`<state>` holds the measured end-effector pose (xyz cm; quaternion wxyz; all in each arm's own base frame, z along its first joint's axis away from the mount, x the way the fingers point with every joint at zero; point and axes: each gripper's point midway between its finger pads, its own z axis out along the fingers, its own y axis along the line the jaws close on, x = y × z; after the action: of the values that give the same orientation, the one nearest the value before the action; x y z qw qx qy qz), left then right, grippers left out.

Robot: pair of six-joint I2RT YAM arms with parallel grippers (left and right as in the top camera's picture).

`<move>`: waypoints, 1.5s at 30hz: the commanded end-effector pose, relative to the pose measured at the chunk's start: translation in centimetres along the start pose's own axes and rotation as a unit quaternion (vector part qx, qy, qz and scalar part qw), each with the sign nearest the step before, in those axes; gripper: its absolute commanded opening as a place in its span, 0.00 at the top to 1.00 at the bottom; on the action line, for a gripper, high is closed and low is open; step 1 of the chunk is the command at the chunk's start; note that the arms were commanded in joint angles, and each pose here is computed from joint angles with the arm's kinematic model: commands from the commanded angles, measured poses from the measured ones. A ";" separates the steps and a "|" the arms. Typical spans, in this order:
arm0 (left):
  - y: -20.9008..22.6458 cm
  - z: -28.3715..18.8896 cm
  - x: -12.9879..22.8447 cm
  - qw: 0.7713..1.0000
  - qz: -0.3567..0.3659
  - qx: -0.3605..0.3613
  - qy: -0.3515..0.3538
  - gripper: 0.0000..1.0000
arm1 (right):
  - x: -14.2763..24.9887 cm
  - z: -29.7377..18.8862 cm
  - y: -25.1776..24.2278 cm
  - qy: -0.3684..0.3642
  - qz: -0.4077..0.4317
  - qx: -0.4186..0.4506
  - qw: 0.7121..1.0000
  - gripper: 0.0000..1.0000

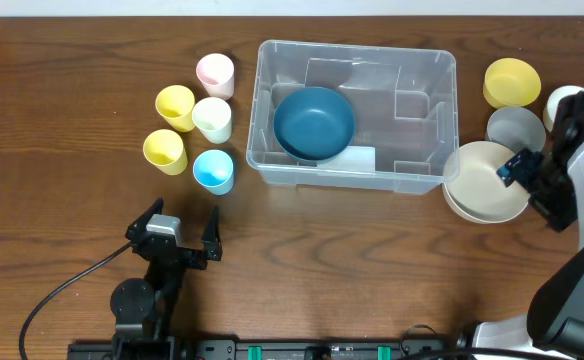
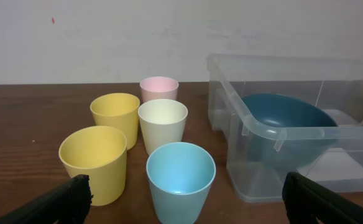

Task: Pack container
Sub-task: 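Release the bowl and move the right gripper to the beige bowl, then grasp the beige bowl rim with the right gripper and lift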

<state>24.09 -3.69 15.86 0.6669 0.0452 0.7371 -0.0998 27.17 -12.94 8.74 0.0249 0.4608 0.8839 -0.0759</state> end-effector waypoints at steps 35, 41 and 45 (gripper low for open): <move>0.3 0.1 1.6 1.000 -0.001 -0.004 0.019 0.02 | 2.5 6.4 -3.7 0.033 -0.008 0.020 0.999 0.99; 0.3 0.1 1.6 1.000 -0.001 -0.004 0.019 0.02 | 1.7 4.8 -5.5 0.045 0.020 0.031 0.998 0.99; 0.3 0.1 1.6 1.000 -0.001 -0.004 0.019 0.02 | -1.3 -0.6 -7.0 0.015 0.049 0.030 0.998 0.99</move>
<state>24.09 -3.69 15.87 0.6670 0.0452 0.7369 -0.0998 21.37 -14.59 6.51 -0.0447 0.4912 0.8682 -0.0533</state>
